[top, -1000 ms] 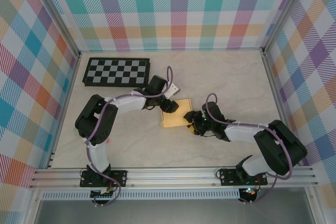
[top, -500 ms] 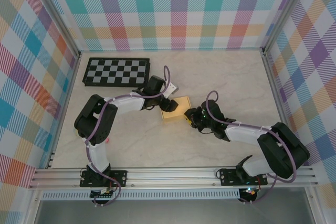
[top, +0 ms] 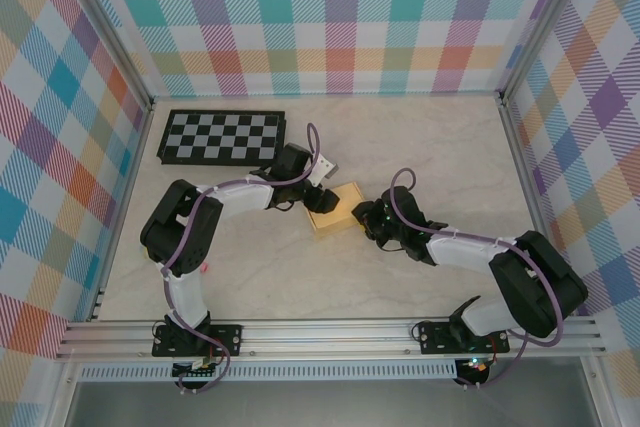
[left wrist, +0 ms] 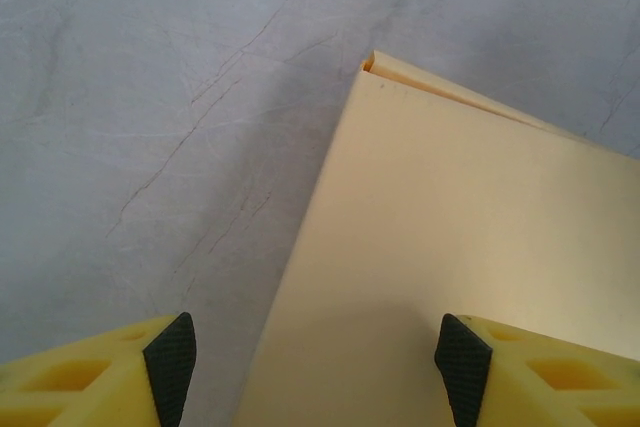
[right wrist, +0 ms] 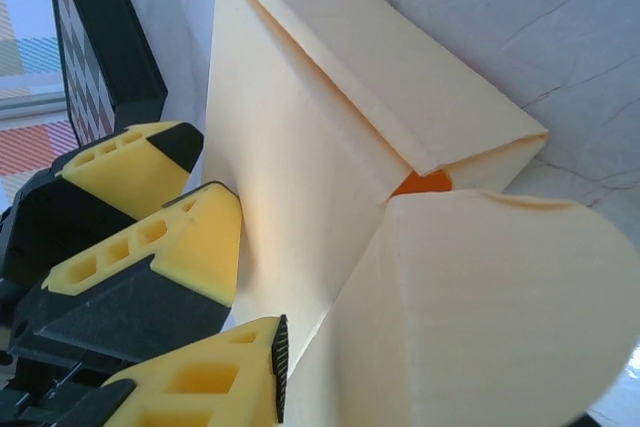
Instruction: Fold the paper box
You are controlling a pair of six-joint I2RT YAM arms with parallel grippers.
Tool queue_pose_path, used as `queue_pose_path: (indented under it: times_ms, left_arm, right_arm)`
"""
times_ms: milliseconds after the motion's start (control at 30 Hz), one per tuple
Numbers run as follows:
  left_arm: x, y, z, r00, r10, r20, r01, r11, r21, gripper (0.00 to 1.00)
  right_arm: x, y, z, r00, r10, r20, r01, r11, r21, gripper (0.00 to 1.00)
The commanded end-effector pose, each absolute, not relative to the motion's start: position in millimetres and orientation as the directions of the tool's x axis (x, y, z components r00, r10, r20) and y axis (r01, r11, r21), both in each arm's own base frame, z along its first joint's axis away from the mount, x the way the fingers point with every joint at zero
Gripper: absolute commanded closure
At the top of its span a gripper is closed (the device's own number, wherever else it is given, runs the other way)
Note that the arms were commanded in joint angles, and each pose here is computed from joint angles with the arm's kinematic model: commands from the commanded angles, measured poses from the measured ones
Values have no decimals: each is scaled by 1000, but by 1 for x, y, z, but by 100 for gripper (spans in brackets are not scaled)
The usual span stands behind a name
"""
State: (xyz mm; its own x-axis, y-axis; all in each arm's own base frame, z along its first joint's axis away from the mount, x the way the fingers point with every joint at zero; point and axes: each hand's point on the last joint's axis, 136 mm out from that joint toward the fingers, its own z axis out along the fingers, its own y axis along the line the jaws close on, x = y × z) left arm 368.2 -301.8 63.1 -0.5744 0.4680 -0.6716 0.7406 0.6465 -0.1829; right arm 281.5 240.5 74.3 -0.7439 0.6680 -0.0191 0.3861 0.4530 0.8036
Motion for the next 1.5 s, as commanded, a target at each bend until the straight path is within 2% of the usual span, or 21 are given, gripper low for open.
queue_pose_path:
  times_ms: [0, 433, 567, 667, 867, 933, 1033, 1233, 1467]
  left_arm:
    - [353, -297, 48, -622, 476, -622, 726, 649, -229, 33]
    - [354, -292, 50, -625, 478, -616, 717, 665, -211, 33]
    - [354, -291, 50, -627, 480, -613, 714, 670, -204, 33]
    - [355, -290, 50, -628, 478, -614, 711, 674, -202, 33]
    - [356, -290, 47, -636, 475, -609, 704, 680, -205, 33]
    - [357, -290, 47, -637, 473, -609, 701, 683, -204, 33]
    - [358, -291, 49, -636, 470, -613, 701, 684, -203, 33]
    - [356, -298, 80, -594, 435, -676, 728, 649, -223, 31]
    - [366, -283, 131, -583, 295, -757, 698, 659, -281, 29]
  right_arm:
    - [278, 235, 76, -729, 684, -38, 380, 451, 808, 76]
    - [263, 232, 56, -743, 669, -23, 432, 505, 747, 90]
    - [257, 227, 54, -742, 671, -18, 453, 521, 723, 90]
    - [253, 225, 54, -743, 669, -16, 460, 528, 714, 82]
    - [252, 222, 51, -738, 675, -16, 467, 528, 709, 78]
    - [252, 224, 49, -738, 675, -10, 467, 521, 714, 78]
    - [254, 227, 46, -739, 674, -13, 457, 516, 724, 84]
    - [259, 232, 50, -753, 658, -30, 430, 525, 734, 94]
    - [266, 230, 73, -787, 601, -137, 328, 597, 732, 95]
